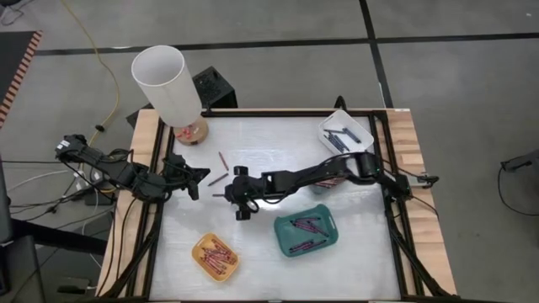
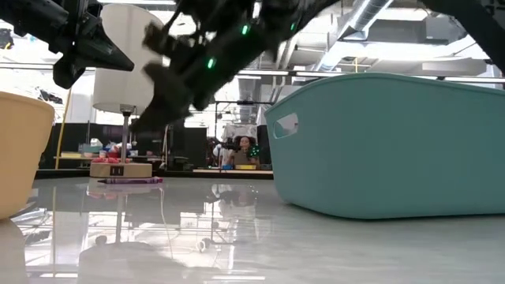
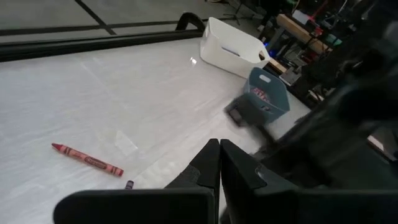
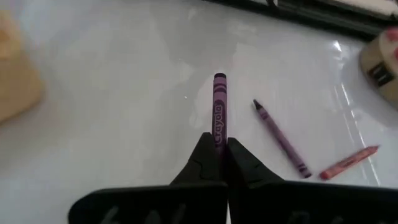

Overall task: Sort crayons
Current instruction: Put the purple crayon into the blue bin, then put the red crayon into the yellow bin

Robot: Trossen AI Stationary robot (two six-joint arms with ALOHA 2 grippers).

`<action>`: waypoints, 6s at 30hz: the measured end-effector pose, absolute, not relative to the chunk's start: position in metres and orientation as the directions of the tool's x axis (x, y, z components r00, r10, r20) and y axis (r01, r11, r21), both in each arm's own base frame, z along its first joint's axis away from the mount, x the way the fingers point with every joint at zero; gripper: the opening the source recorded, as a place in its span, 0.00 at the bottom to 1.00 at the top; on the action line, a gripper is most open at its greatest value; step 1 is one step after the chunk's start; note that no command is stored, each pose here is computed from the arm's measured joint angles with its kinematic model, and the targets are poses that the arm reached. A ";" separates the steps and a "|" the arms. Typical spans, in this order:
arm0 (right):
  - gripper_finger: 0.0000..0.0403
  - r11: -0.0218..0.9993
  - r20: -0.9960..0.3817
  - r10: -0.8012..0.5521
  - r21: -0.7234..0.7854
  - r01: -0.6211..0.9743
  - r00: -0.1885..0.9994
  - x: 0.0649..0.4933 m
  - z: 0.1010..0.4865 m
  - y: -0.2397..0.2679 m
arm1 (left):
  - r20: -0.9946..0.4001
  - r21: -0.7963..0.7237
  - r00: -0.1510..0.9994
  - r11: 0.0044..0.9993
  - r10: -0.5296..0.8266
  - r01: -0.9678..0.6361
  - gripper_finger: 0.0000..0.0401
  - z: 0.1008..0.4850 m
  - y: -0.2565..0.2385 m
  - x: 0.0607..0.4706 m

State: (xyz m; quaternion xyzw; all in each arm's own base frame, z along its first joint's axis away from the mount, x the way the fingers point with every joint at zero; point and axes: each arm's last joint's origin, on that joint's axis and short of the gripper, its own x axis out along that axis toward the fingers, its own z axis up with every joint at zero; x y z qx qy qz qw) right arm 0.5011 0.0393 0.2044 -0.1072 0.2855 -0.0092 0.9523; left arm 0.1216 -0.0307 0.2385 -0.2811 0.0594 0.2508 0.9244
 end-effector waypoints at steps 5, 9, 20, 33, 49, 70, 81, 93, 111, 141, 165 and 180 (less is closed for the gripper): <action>0.01 0.965 -0.569 -0.065 -0.245 -0.093 0.820 0.482 0.238 0.050 | -0.251 -0.489 0.867 0.717 0.430 -0.497 0.00 0.239 -0.031 0.122; 0.01 0.957 -0.630 -0.081 -0.266 -0.117 0.772 0.459 0.264 0.058 | -0.251 -0.488 0.867 0.717 0.431 -0.498 0.00 0.239 -0.031 0.122; 0.00 0.952 -0.640 -0.145 -0.298 -0.070 0.754 0.377 0.303 0.088 | -0.250 -0.470 0.864 0.726 0.436 -0.502 0.00 0.239 -0.031 0.122; 0.00 0.994 -0.497 -0.077 -0.102 0.030 0.864 0.283 0.265 0.117 | -0.245 -0.471 0.862 0.722 0.444 -0.507 0.00 0.239 -0.030 0.122; 0.00 0.997 -0.558 -0.042 0.025 0.067 0.829 0.244 0.199 0.140 | -0.243 -0.481 0.860 0.715 0.448 -0.508 0.00 0.239 -0.030 0.122; 0.03 0.992 -0.599 -0.060 0.054 0.115 0.799 0.232 0.169 0.129 | -0.243 -0.478 0.860 0.716 0.449 -0.509 0.00 0.239 -0.030 0.122; 0.07 0.992 -0.609 -0.029 0.077 0.096 0.792 0.232 0.168 0.130 | -0.241 -0.477 0.858 0.714 0.454 -0.512 0.00 0.239 -0.030 0.122; 0.16 0.990 -0.589 -0.025 0.096 0.100 0.808 0.234 0.170 0.129 | -0.241 -0.475 0.857 0.715 0.455 -0.513 0.00 0.239 -0.030 0.122; 0.16 0.979 -0.340 -0.122 -0.196 0.056 0.933 0.306 0.280 0.083 | -0.241 -0.460 0.857 0.724 0.455 -0.514 0.00 0.239 -0.030 0.121; 0.47 0.943 -0.389 -0.329 -0.172 0.283 0.860 0.479 0.227 -0.020 | -0.211 -0.405 0.843 0.740 0.496 -0.537 0.19 0.242 -0.027 0.117; 0.47 0.902 -0.501 -0.394 -0.051 0.429 0.770 0.534 0.151 -0.063 | -0.224 -0.388 0.838 0.744 0.497 -0.545 0.21 0.240 -0.027 0.116; 0.47 0.895 -0.551 -0.396 -0.050 0.444 0.735 0.534 0.124 -0.066 | -0.227 -0.384 0.837 0.744 0.498 -0.547 0.21 0.240 -0.026 0.116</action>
